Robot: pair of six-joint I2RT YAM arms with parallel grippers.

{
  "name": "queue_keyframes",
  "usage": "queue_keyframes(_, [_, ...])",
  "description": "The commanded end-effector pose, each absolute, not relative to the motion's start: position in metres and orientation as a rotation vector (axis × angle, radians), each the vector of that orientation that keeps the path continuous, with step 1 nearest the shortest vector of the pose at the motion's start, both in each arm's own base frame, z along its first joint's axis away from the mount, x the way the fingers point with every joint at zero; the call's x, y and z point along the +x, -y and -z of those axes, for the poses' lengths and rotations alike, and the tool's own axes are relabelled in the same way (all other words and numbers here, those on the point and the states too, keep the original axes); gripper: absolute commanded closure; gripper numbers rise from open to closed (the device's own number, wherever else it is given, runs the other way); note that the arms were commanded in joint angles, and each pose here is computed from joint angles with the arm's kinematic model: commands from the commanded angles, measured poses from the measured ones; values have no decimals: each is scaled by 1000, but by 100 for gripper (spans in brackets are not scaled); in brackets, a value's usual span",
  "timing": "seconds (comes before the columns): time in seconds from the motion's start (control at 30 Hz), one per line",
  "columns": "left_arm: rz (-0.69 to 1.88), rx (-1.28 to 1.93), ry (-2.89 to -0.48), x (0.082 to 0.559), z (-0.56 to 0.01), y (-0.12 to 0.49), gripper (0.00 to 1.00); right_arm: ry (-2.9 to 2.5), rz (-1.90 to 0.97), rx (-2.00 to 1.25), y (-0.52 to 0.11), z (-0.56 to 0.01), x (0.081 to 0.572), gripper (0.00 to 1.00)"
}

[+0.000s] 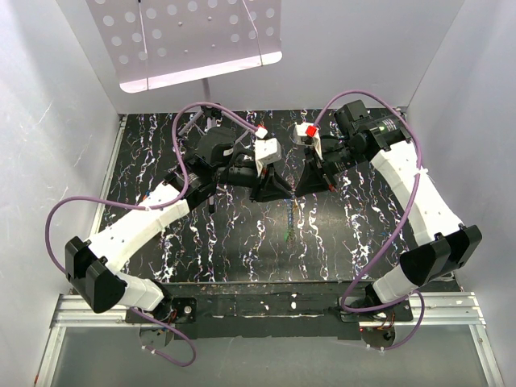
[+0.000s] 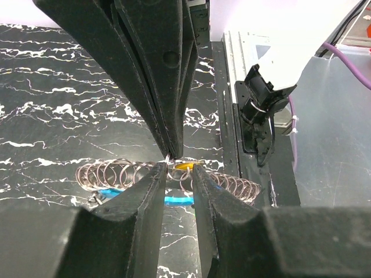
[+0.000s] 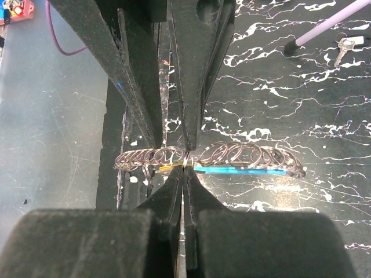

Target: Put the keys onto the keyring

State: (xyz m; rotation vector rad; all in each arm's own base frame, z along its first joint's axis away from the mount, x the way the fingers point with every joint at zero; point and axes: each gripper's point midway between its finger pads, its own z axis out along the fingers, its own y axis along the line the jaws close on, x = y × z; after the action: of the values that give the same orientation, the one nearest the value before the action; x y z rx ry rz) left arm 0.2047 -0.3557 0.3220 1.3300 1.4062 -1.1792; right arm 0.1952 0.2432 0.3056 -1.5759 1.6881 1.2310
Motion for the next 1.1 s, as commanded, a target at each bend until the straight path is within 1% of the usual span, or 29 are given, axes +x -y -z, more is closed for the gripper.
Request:
queue_keyframes(0.0, [1143, 1338, -1396, 207, -328, 358, 76, -1696, -1345, -1571, -241, -323, 167, 99])
queue_keyframes(0.3, [1112, 1334, -1415, 211, -322, 360, 75, -1685, -1362, -1573, -243, -324, 166, 99])
queue_keyframes(0.33, [1112, 1334, -1413, 211, -323, 360, 78, -1687, -1363, -1572, -243, -324, 166, 99])
queue_keyframes(0.47, [1127, 1353, -1415, 208, -320, 360, 97, -1689, -1360, -1574, -243, -323, 167, 99])
queue_keyframes(0.5, [1126, 1354, -1415, 208, -320, 360, 100, -1691, -1362, -1575, -243, -323, 166, 99])
queue_keyframes(0.73, [1148, 1343, -1398, 201, -328, 358, 100, -1691, -1356, -1575, -242, -323, 166, 99])
queue_keyframes(0.77, [1155, 1325, -1394, 201, -330, 357, 100, -1680, -1357, -1573, -243, -326, 165, 91])
queue_keyframes(0.8, [1173, 1303, -1387, 199, -332, 356, 100, -1669, -1361, -1572, -242, -329, 163, 80])
queue_keyframes(0.87, [1212, 1245, -1338, 196, -341, 351, 100, -1643, -1369, -1565, -242, -336, 159, 66])
queue_keyframes(0.9, [1221, 1223, -1289, 195, -348, 350, 100, -1635, -1370, -1562, -241, -340, 156, 62])
queue_keyframes(0.97, [1272, 1164, -1261, 191, -349, 346, 100, -1614, -1373, -1545, -239, -348, 153, 57])
queue_keyframes(1.07, [1323, 1075, -1148, 184, -371, 341, 100, -1596, -1398, -1505, -238, -357, 152, 57])
